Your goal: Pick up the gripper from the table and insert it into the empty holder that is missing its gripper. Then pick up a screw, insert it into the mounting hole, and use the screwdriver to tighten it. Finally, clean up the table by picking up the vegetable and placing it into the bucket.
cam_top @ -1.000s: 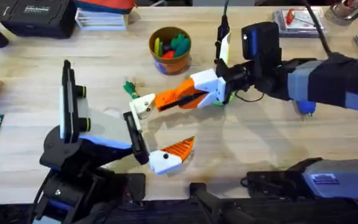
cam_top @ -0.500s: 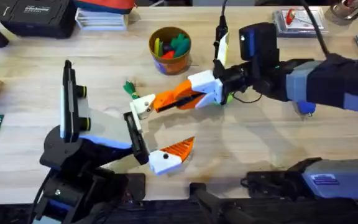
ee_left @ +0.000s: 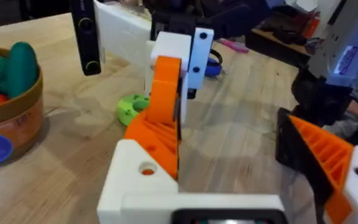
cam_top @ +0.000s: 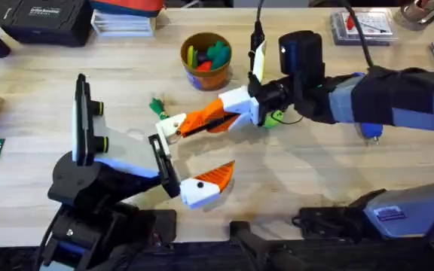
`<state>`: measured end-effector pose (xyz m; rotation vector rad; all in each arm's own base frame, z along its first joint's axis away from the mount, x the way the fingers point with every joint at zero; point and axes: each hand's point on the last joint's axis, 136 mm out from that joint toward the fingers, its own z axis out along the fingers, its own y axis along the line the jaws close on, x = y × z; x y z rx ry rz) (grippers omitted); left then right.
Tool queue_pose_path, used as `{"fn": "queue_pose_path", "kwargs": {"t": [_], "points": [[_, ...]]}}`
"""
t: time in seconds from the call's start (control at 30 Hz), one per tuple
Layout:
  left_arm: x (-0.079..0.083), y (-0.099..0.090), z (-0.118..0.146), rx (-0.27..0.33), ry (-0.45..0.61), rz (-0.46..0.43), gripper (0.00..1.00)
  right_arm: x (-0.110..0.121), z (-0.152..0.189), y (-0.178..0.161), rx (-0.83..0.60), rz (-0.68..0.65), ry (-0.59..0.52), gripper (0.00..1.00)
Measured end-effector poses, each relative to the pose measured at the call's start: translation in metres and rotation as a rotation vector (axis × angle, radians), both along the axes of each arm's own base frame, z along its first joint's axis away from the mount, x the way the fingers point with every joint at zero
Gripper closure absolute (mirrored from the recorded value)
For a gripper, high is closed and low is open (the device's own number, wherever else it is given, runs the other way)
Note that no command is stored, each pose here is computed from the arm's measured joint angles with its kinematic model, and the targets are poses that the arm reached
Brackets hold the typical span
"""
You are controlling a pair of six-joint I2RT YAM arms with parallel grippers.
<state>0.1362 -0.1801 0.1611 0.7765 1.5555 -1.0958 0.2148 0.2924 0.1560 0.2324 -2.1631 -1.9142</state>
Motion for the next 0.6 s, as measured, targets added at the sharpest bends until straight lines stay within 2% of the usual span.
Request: {"fn": "queue_pose_path", "kwargs": {"t": [0.4, 0.6], "points": [[0.008, 0.004, -0.001, -0.006, 0.021, 0.047, 0.014, 0.004, -0.005, 0.010, -0.010, 0.010, 0.046, 0.995], [0.014, 0.007, -0.001, -0.001, 0.016, 0.085, 0.014, 0.008, 0.001, 0.018, 0.003, 0.013, 0.010, 0.995]]}}
